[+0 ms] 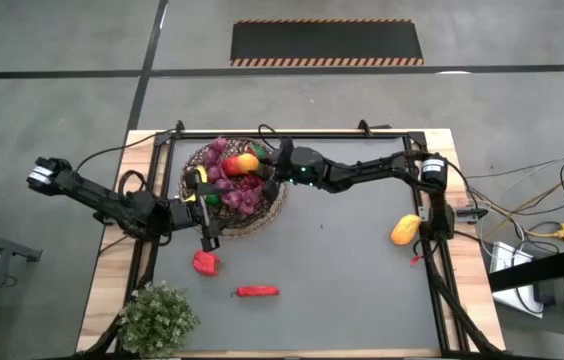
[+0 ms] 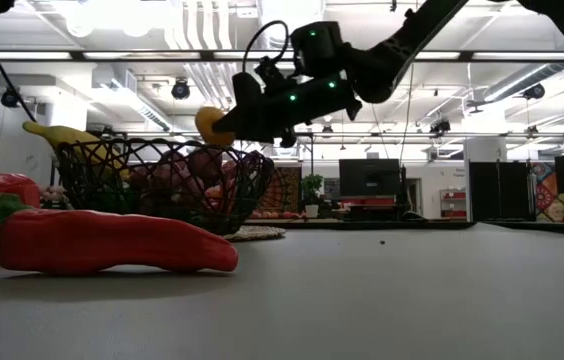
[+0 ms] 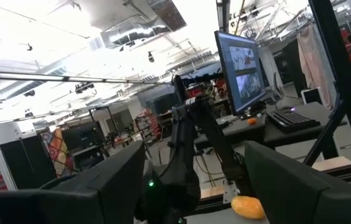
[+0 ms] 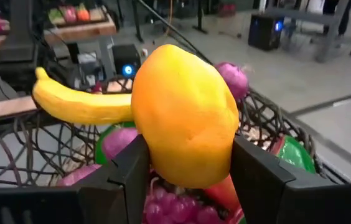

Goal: Build produce basket
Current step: Put the yellow lemon into the wire basket, then put the red chili pepper into the wire basket

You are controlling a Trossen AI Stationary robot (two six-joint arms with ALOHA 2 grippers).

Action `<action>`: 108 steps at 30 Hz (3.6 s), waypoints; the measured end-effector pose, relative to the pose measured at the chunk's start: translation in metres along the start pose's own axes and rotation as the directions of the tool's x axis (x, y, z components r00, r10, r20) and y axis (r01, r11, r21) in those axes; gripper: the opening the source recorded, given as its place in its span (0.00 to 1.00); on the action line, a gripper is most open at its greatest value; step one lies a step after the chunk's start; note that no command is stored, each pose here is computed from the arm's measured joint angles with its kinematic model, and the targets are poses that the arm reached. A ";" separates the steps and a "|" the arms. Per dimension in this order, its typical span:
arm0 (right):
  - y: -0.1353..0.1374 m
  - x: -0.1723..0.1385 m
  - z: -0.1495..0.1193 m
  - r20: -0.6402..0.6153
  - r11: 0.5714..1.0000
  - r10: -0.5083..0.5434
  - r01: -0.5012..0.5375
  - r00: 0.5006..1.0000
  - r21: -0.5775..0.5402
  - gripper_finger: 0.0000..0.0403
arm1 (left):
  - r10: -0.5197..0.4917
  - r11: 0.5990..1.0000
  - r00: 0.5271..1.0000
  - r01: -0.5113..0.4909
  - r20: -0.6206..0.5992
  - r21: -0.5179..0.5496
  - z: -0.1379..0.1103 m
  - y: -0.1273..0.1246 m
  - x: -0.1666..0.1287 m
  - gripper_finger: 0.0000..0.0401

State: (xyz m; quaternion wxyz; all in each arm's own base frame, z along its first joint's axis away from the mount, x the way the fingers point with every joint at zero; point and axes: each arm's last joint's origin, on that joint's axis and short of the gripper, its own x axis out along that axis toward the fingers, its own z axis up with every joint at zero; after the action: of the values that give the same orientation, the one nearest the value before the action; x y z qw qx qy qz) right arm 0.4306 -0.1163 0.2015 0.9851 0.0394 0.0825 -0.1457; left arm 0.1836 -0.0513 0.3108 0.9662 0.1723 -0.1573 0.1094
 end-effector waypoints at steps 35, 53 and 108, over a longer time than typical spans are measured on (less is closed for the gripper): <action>0.010 -0.058 0.067 -0.227 0.965 0.118 -0.165 0.967 -0.202 0.56 | -0.036 0.990 0.998 0.029 -0.052 -0.135 -0.018 -0.027 0.028 0.64; 0.021 -0.145 0.023 -0.265 0.927 0.200 -0.269 0.943 -0.259 0.48 | -0.135 0.954 0.951 0.048 -0.280 -0.296 -0.067 -0.063 0.042 0.64; 0.018 -0.199 -0.040 -0.157 0.916 0.232 -0.271 0.960 -0.298 0.48 | -0.364 0.927 -0.104 -0.136 -0.925 -0.350 -0.104 -0.190 0.071 0.56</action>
State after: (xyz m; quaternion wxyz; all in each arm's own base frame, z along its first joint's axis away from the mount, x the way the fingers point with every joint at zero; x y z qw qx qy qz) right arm 0.2421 -0.0388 0.1981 0.9825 -0.1001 0.1573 0.0000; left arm 0.3280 -0.1760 0.1853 0.7805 -0.1189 0.6077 0.0860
